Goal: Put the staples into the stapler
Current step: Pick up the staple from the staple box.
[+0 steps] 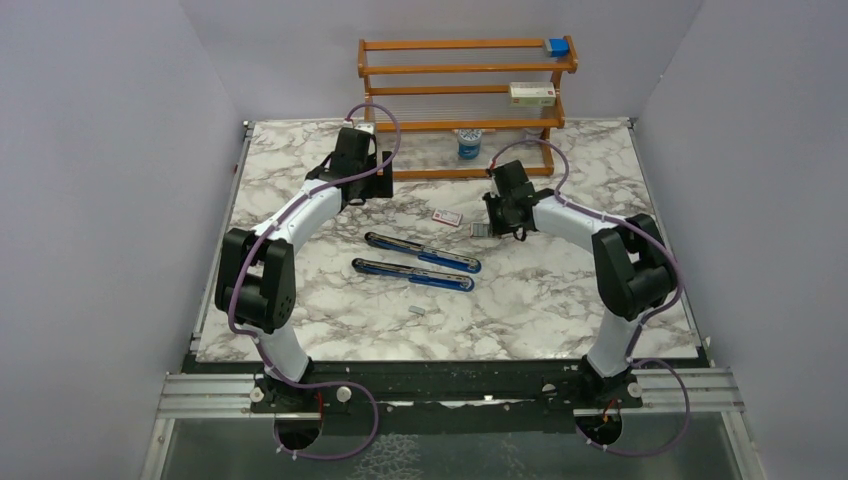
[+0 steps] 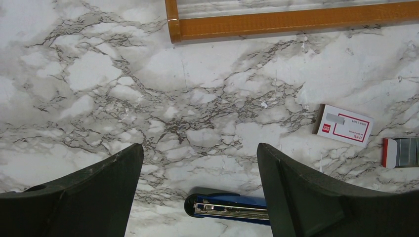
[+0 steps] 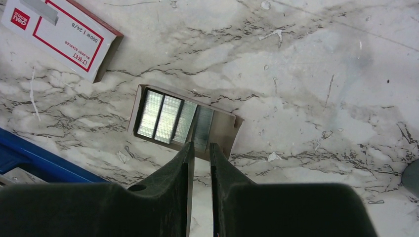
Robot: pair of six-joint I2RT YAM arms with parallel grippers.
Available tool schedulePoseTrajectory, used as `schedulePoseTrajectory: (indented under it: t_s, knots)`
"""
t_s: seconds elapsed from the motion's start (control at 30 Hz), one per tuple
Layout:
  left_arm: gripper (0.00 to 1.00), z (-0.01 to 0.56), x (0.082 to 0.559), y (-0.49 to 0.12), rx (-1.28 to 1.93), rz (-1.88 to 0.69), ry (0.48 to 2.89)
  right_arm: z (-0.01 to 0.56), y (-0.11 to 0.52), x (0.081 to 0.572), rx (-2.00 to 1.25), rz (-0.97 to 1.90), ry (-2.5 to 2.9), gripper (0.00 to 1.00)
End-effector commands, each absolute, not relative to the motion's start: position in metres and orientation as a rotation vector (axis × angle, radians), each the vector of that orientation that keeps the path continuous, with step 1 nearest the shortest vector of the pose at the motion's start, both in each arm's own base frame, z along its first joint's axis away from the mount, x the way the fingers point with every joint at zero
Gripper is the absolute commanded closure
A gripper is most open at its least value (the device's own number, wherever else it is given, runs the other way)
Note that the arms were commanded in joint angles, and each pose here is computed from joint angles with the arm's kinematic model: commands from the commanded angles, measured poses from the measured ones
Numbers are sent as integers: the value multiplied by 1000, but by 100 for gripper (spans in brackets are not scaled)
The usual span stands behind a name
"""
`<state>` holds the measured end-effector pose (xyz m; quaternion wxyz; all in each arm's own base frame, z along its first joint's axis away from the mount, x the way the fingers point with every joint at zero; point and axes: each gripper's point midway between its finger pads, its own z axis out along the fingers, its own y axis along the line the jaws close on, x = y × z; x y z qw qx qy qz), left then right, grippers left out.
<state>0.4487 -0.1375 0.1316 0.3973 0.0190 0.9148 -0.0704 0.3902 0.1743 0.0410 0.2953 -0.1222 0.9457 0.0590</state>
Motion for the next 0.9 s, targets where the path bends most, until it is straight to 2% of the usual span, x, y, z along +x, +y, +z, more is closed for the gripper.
schedulePoseTrajectory:
  t_s: [0.0, 0.57, 0.87]
  knots:
    - [13, 133, 453, -142, 70, -197, 2303, 36, 168, 394, -298, 124, 2538, 80]
    - [13, 135, 453, -141, 71, -191, 2298, 18, 168, 393, -300, 131, 2566, 81]
    - [13, 136, 454, -140, 70, -183, 2295, 13, 169, 394, -302, 134, 2572, 86]
